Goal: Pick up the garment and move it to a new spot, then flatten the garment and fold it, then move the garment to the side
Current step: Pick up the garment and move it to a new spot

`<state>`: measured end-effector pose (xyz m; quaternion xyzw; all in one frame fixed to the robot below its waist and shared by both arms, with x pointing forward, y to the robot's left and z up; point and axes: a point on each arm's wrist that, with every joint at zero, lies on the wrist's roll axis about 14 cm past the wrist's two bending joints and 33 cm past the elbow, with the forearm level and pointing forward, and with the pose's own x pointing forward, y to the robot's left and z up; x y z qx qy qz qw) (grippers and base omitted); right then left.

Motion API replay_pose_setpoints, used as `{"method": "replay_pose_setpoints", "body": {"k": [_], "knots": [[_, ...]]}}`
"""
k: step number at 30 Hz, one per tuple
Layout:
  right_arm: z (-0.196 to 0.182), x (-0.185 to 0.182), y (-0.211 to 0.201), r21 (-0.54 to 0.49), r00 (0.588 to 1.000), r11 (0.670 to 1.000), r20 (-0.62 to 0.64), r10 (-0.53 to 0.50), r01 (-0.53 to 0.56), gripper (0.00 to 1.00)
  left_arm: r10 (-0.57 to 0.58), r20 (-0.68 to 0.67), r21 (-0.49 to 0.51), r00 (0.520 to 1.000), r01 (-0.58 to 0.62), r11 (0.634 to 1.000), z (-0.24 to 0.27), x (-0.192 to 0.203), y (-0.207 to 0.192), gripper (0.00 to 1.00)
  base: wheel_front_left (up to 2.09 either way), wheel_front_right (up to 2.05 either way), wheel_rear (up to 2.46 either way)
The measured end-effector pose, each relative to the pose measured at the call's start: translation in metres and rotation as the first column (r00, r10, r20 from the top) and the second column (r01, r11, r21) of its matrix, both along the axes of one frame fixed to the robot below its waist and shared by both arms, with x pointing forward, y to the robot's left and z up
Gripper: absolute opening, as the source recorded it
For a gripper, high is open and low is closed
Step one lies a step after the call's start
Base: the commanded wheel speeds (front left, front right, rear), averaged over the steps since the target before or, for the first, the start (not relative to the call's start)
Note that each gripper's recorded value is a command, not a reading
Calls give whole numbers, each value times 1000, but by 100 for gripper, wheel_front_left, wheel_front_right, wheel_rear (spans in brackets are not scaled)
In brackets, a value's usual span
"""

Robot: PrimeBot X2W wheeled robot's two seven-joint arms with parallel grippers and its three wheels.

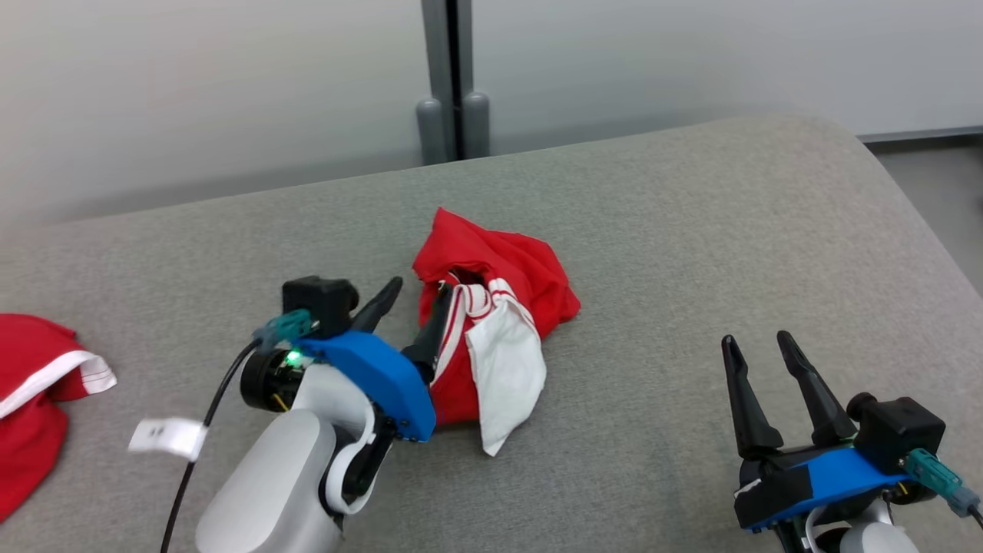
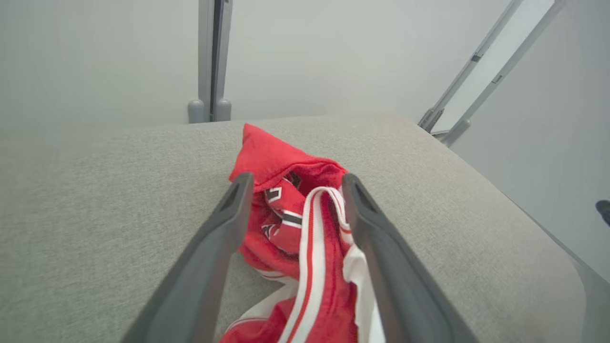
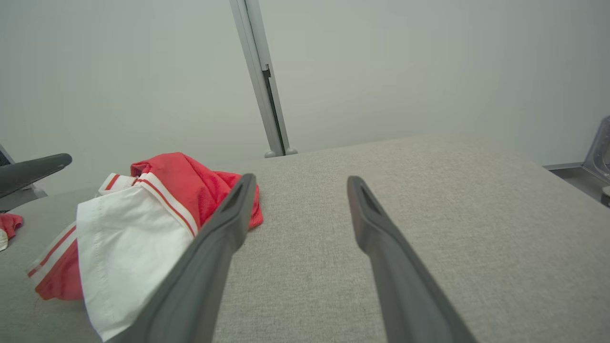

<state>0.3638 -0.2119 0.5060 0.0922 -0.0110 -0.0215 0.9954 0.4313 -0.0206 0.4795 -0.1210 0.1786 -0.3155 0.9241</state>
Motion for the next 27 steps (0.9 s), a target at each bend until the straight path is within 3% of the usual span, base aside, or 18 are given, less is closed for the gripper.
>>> {"method": "replay_pose_setpoints", "body": {"k": [4,11,18,27], "knots": [[3,3,8,0,1000,1000,7,26,-26,100,142,100,-109,985,-131,985,19,0,35,100,0,0,0],[4,7,25,4,997,997,6,77,-77,100,378,196,-166,905,-350,922,23,-22,115,100,0,0,0],[5,7,36,7,994,994,4,113,-113,100,484,271,-141,832,-463,875,28,-50,168,100,0,0,0],[-5,1,45,0,989,990,-34,141,-141,100,528,294,-28,797,-545,838,11,-79,191,100,0,0,0]]}}
